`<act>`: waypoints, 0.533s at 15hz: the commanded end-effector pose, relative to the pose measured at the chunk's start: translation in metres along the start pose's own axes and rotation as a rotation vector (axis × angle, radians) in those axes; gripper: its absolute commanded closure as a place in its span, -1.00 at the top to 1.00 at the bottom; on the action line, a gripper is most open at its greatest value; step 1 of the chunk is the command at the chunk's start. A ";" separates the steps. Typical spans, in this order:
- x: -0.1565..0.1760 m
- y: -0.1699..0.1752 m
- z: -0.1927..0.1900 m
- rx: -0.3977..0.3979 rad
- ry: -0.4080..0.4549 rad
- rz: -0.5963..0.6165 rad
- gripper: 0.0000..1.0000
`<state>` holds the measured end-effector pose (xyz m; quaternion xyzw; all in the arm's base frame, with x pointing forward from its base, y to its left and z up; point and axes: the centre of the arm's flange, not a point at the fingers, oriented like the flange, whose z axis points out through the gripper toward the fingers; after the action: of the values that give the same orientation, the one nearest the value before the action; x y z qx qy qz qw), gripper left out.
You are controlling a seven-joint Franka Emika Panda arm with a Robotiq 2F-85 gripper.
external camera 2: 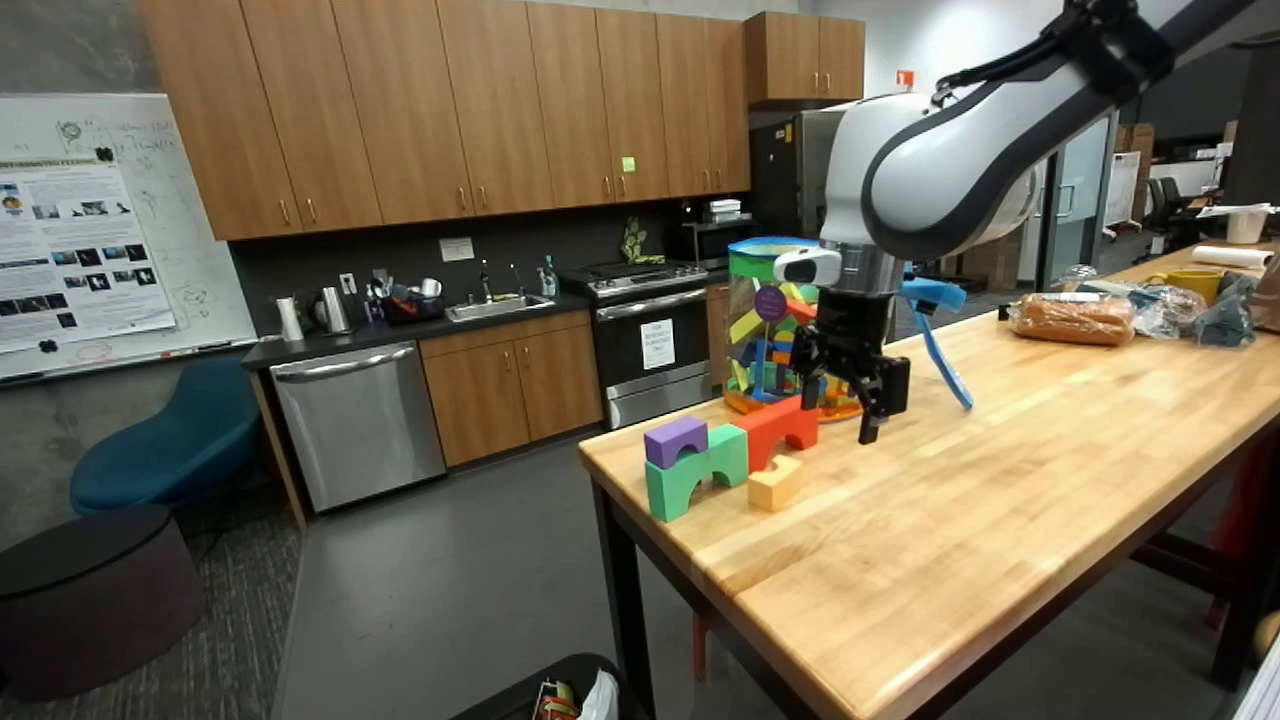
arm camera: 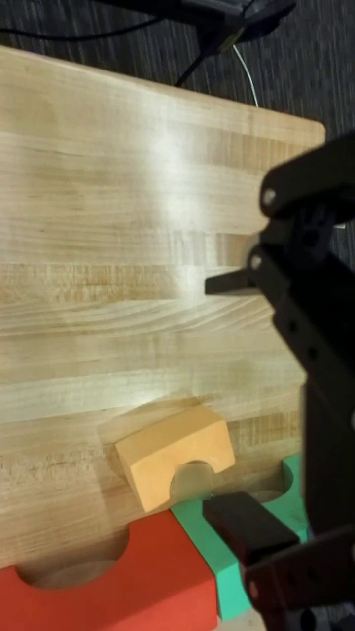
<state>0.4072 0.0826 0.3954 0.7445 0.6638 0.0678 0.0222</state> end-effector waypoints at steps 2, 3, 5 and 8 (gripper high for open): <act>0.010 -0.007 0.012 -0.029 0.073 -0.066 1.00; 0.013 -0.006 0.015 -0.033 0.084 -0.075 1.00; 0.020 -0.003 0.025 -0.039 0.085 -0.100 1.00; 0.025 0.001 0.038 -0.045 0.068 -0.132 1.00</act>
<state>0.4062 0.1049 0.3746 0.7089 0.6978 0.1018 0.0170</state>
